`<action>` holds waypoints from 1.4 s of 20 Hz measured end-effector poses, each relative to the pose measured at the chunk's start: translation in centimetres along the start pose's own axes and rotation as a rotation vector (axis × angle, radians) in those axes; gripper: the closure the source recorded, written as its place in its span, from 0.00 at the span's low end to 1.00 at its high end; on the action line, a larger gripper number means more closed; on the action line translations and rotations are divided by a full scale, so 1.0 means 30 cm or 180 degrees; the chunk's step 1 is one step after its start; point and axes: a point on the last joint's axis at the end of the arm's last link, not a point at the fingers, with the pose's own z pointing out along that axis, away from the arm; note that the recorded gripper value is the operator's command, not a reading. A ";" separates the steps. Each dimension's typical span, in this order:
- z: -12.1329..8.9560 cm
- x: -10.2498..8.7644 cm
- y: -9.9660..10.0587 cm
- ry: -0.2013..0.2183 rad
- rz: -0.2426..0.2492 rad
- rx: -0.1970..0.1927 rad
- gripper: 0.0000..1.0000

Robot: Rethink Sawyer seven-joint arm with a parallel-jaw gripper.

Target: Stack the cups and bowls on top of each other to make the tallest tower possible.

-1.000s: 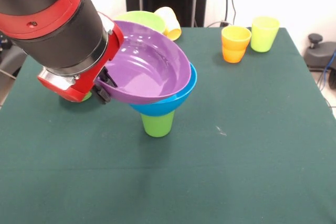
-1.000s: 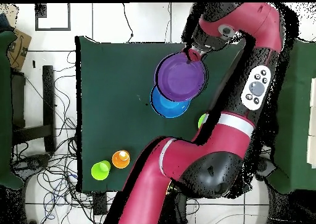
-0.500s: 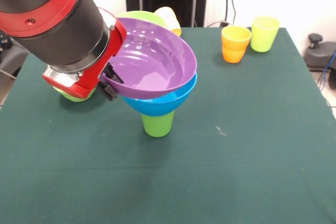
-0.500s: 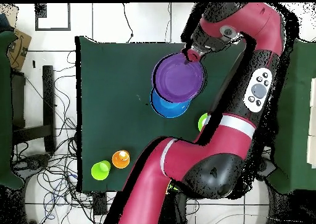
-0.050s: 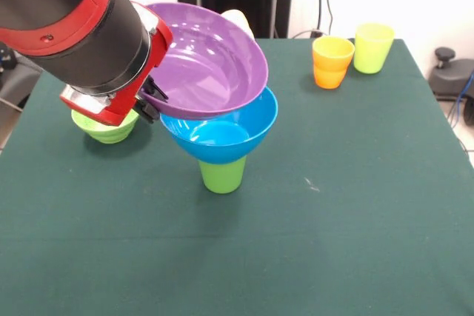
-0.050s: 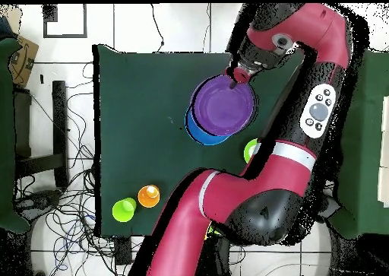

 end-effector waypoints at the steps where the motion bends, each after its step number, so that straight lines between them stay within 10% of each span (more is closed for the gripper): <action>1: 0.002 0.003 0.000 0.0020 0.0003 -0.0003 1.00; 10: 0.035 0.024 -0.010 0.0199 -0.0033 0.0009 1.00; 28: 0.050 -0.025 0.014 -0.0413 -0.0278 -0.0163 1.00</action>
